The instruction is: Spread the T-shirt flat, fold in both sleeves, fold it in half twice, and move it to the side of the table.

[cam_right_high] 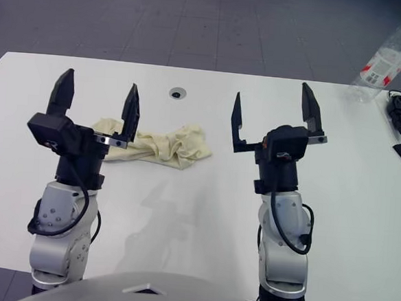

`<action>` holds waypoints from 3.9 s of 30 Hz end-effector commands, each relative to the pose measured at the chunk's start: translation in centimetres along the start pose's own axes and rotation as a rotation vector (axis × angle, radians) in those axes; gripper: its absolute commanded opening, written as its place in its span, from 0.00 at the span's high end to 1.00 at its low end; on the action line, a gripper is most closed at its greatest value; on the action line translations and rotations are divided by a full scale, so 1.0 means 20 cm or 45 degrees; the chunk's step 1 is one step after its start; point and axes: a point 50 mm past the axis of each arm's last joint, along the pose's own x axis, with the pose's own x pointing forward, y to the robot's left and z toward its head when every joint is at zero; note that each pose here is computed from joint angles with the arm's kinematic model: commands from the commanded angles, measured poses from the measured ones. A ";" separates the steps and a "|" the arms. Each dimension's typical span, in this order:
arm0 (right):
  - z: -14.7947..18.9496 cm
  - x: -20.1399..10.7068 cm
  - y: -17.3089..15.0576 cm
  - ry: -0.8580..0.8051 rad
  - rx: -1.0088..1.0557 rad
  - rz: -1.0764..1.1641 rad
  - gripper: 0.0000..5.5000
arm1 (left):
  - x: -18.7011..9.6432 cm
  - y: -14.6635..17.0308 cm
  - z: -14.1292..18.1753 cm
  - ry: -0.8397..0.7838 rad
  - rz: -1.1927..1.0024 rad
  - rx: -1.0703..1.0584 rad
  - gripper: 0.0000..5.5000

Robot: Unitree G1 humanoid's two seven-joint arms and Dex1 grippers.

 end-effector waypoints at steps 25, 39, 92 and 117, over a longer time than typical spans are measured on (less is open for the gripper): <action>-0.02 0.03 0.02 0.004 0.024 -0.018 0.02 | 0.07 0.11 -0.23 0.371 -0.226 0.299 0.02; -0.09 0.06 0.02 0.004 -0.011 0.021 0.02 | 0.06 0.63 -0.66 0.726 -0.265 1.295 0.02; -0.09 0.10 0.08 0.004 -0.047 0.073 0.02 | -0.58 0.02 -0.65 1.062 -1.011 0.797 0.02; -0.09 0.11 0.06 0.014 -0.033 0.053 0.02 | 0.05 0.06 -0.29 0.441 -0.979 0.168 0.02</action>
